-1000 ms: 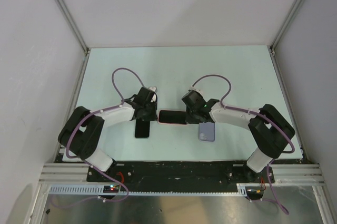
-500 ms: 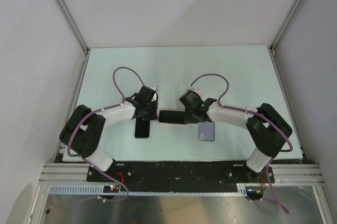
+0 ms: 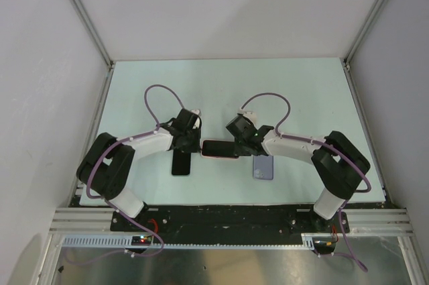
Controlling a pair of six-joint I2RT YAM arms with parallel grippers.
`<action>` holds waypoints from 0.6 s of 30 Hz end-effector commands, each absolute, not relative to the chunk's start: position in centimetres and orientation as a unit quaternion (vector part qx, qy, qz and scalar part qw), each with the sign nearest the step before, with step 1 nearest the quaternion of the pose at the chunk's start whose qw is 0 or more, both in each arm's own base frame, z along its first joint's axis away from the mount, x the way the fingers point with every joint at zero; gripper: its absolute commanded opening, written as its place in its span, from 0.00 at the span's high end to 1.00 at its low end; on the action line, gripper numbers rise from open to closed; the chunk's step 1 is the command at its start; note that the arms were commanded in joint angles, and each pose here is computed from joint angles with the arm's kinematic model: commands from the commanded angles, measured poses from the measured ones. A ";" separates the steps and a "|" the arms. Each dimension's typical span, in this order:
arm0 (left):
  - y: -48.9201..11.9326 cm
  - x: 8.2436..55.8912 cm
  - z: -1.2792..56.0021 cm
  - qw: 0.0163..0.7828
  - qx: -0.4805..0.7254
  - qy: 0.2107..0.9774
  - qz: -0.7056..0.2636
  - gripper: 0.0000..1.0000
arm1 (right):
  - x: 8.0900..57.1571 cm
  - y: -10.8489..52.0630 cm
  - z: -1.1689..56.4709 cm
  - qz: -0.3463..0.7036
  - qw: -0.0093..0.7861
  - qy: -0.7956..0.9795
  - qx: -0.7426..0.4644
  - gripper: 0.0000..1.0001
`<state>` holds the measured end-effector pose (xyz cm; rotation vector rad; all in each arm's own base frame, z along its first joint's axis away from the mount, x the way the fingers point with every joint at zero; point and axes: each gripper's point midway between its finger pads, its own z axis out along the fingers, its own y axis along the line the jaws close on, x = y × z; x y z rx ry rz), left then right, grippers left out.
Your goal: Put the phone into the phone case
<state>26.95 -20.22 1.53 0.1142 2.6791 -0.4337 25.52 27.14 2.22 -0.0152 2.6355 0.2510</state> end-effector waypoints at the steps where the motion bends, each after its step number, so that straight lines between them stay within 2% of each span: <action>1: -23.0 28.6 2.8 0.237 0.060 0.948 -0.202 1.00 | 20.4 28.6 -5.4 0.127 0.146 0.981 -0.007 0.91; 9: -23.0 28.4 2.7 0.235 0.062 0.949 -0.202 1.00 | 21.0 28.9 -3.3 0.252 0.141 0.957 0.032 0.81; 15: -23.0 28.4 2.6 0.234 0.061 0.949 -0.202 1.00 | 21.1 29.9 -2.1 0.293 0.133 0.946 0.038 0.83; 18: -23.1 28.3 2.6 0.232 0.062 0.949 -0.204 1.00 | 21.2 29.8 -2.2 0.291 0.134 0.946 0.042 0.91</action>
